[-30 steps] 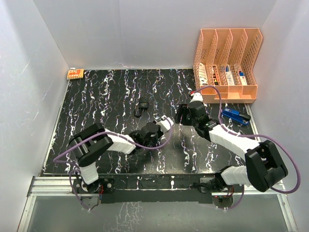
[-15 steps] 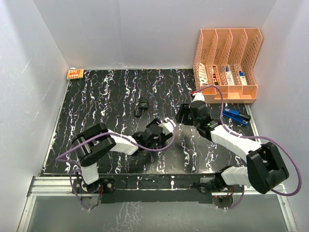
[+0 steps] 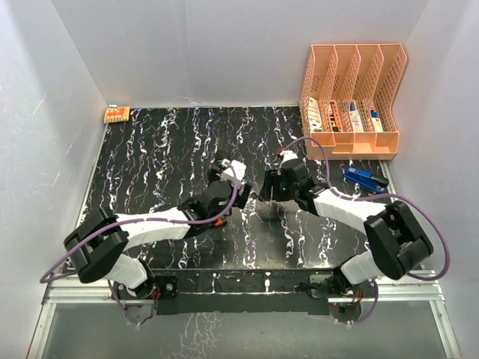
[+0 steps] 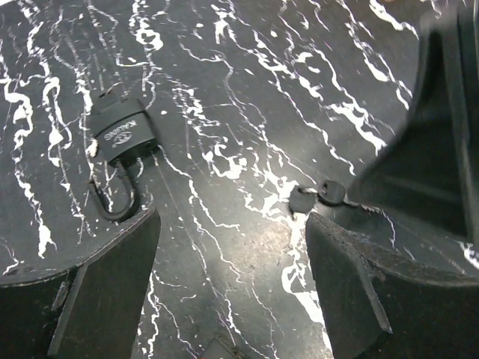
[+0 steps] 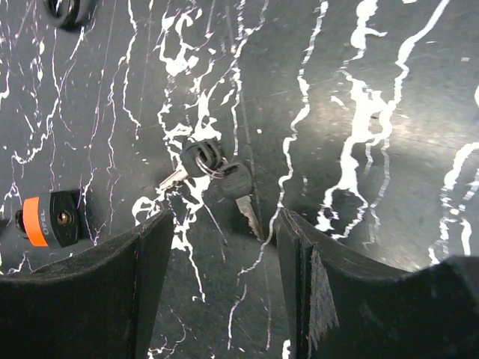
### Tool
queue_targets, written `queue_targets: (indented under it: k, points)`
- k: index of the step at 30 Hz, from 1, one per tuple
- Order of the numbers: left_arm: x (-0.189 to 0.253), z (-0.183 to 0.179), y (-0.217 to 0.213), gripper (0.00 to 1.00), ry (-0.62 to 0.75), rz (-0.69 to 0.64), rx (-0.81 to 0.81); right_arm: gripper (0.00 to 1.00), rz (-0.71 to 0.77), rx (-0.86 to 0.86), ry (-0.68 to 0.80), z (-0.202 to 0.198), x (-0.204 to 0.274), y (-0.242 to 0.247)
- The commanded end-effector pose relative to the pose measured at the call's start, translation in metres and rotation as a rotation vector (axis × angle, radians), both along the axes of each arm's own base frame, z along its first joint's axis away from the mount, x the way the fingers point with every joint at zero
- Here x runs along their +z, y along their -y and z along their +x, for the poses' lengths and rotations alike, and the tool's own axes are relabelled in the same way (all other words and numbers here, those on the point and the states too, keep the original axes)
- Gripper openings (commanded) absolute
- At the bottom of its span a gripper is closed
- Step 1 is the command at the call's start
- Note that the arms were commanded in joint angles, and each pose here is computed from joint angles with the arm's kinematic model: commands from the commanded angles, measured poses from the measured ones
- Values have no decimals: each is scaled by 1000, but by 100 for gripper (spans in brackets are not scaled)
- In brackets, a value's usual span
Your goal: Unlock with the key
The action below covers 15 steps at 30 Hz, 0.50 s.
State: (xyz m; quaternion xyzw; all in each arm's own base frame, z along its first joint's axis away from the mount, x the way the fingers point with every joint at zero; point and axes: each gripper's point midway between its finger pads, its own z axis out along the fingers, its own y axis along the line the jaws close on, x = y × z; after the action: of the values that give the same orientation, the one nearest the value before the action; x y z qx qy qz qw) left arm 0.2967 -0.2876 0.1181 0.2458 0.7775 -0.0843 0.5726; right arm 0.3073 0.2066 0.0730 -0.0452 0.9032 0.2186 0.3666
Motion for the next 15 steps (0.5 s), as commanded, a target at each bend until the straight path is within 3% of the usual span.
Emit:
queue_targets:
  k: [1,7,15]
  points:
    - [7,3,-23,77,-116,-159,105,55,11,70,72,17,22,-32]
    - [10,0,-37,77,-120,-210,129,54,-22,78,60,27,12,-44]
    - [3,-1,-45,77,-127,-204,140,46,-68,95,28,37,-7,-52]
